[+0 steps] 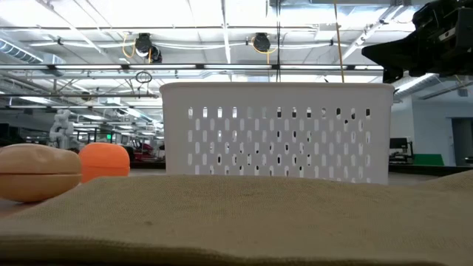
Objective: Pick and placing Produce into tupperware
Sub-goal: Put the orange into the basket
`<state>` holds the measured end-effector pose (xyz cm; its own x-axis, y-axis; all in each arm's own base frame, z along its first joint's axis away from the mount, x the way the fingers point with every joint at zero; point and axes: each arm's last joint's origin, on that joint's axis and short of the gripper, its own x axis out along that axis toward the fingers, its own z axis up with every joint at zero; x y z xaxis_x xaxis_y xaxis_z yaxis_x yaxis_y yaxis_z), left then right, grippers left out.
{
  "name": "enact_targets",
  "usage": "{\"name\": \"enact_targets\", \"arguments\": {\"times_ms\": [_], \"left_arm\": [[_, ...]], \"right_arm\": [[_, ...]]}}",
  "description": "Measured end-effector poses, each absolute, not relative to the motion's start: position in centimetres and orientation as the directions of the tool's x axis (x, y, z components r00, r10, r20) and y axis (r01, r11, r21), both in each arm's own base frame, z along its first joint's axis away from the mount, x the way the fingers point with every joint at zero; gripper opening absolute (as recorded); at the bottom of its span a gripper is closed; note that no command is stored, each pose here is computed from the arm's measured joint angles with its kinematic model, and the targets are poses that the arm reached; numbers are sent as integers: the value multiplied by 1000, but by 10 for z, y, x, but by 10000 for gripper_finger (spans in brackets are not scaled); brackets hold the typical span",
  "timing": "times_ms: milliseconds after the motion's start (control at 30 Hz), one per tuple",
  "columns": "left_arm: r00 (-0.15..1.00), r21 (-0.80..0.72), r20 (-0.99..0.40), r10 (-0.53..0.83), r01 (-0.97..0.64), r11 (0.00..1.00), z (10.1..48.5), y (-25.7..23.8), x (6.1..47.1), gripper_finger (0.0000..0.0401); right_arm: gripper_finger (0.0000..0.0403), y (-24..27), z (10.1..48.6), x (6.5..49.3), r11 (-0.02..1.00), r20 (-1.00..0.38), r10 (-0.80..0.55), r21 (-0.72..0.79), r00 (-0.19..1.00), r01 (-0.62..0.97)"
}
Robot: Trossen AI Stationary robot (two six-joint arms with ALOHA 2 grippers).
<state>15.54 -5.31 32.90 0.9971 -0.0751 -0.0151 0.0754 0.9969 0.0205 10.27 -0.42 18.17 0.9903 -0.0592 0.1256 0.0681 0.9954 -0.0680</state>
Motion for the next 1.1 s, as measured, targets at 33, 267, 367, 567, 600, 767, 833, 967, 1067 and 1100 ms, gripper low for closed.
{"name": "enact_targets", "arguments": {"times_ms": [33, 267, 367, 567, 600, 767, 833, 967, 1067, 1100], "left_arm": [[997, 18, -25, -74, 74, 997, 331, -54, 157, 3], [989, 5, -137, -63, 64, 998, 348, -58, 169, 2], [985, 9, -161, -60, 62, 998, 361, -60, 173, 1], [959, -14, -284, -13, 10, 1000, 380, -56, 183, 1], [953, -20, -303, -7, 1, 1000, 383, -56, 185, 1], [897, -7, -441, 33, -40, 999, 395, -55, 194, 1], [861, 0, -505, 53, -62, 998, 398, -53, 197, 1], [782, 0, -618, 80, -102, 995, 399, -51, 206, 2], [714, -2, -696, 75, -106, 994, 399, -51, 215, 1], [693, 1, -716, 83, -119, 993, 400, -50, 217, 1]], "right_arm": [[0, -4, 182, 103, 995, 126, -59, -68, 990, 68], [0, -4, 182, 103, 995, 126, -60, -68, 990, 69], [0, -4, 182, 103, 995, 126, -59, -68, 990, 68], [0, -4, 182, 103, 995, 126, -59, -68, 990, 68], [0, -4, 182, 103, 995, 126, -60, -68, 990, 69], [0, -4, 182, 103, 995, 126, -59, -68, 990, 68], [0, -4, 182, 103, 995, 126, -59, -68, 990, 68], [0, -4, 182, 103, 995, 126, -59, -68, 990, 68], [0, -4, 182, 103, 995, 125, -59, -68, 990, 68], [0, -4, 182, 103, 995, 126, -59, -68, 990, 68]]}}
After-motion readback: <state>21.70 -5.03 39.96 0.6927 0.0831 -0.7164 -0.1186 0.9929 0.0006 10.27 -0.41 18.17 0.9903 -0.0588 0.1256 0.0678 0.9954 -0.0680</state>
